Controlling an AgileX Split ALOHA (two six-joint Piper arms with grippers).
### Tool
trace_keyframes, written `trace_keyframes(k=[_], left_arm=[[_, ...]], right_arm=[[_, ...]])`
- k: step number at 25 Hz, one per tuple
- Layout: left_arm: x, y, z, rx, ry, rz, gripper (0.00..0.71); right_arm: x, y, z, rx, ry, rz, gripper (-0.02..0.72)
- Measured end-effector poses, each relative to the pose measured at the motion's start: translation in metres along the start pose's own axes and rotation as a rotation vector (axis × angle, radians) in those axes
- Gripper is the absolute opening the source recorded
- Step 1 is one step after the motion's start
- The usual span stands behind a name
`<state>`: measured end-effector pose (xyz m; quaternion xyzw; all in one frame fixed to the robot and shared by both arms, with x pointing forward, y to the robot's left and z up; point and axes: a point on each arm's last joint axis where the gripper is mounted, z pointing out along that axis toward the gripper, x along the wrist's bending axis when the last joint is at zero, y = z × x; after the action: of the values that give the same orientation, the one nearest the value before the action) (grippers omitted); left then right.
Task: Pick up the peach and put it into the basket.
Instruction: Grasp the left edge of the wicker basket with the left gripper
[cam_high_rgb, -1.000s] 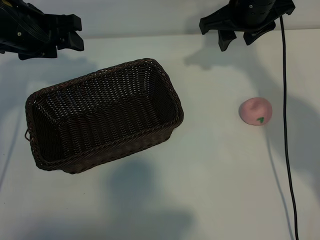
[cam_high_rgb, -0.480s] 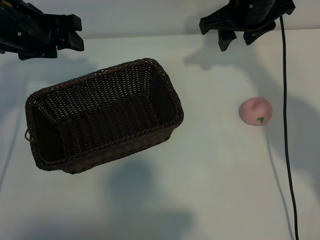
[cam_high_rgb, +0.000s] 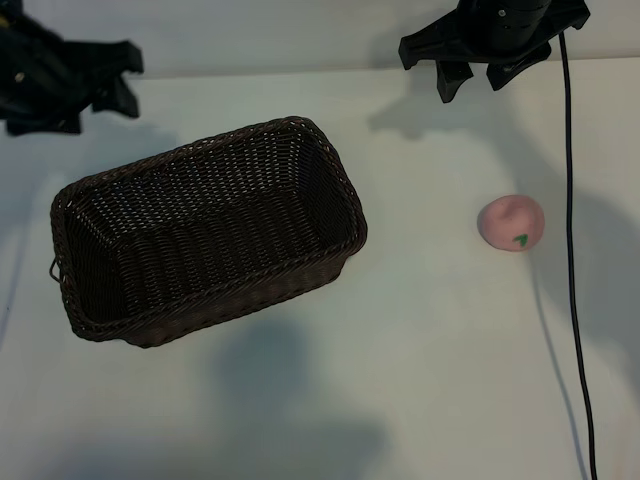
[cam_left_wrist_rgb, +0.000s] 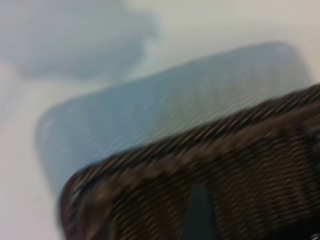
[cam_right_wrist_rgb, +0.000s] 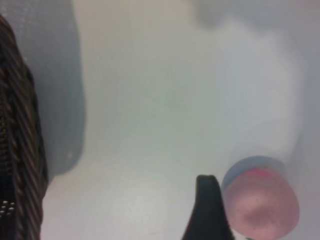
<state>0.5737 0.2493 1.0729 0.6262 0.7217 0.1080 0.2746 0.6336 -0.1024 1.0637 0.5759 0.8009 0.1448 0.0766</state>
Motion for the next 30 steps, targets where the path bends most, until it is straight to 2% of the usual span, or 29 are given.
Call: trace_keyframes(k=[10, 14, 20, 27, 30], left_arm=[[0.031, -0.056, -0.011, 0.089, 0.205, -0.107, 0.547], [0.042, -0.077, -0.003, 0.149, 0.261, -0.148, 0.547], [0.051, -0.101, 0.014, 0.161, 0.265, -0.192, 0.547], [0.05, -0.097, 0.021, 0.108, 0.24, -0.204, 0.547], [0.052, -0.099, 0.034, 0.141, 0.252, -0.206, 0.547]], right_arm=[[0.0, 0.0, 0.0, 0.0, 0.0, -0.015, 0.512], [0.0, 0.0, 0.0, 0.0, 0.0, -0.017, 0.512], [0.0, 0.0, 0.0, 0.0, 0.0, -0.018, 0.512], [0.0, 0.0, 0.0, 0.0, 0.0, -0.018, 0.512], [0.0, 0.0, 0.0, 0.0, 0.0, -0.018, 0.512]])
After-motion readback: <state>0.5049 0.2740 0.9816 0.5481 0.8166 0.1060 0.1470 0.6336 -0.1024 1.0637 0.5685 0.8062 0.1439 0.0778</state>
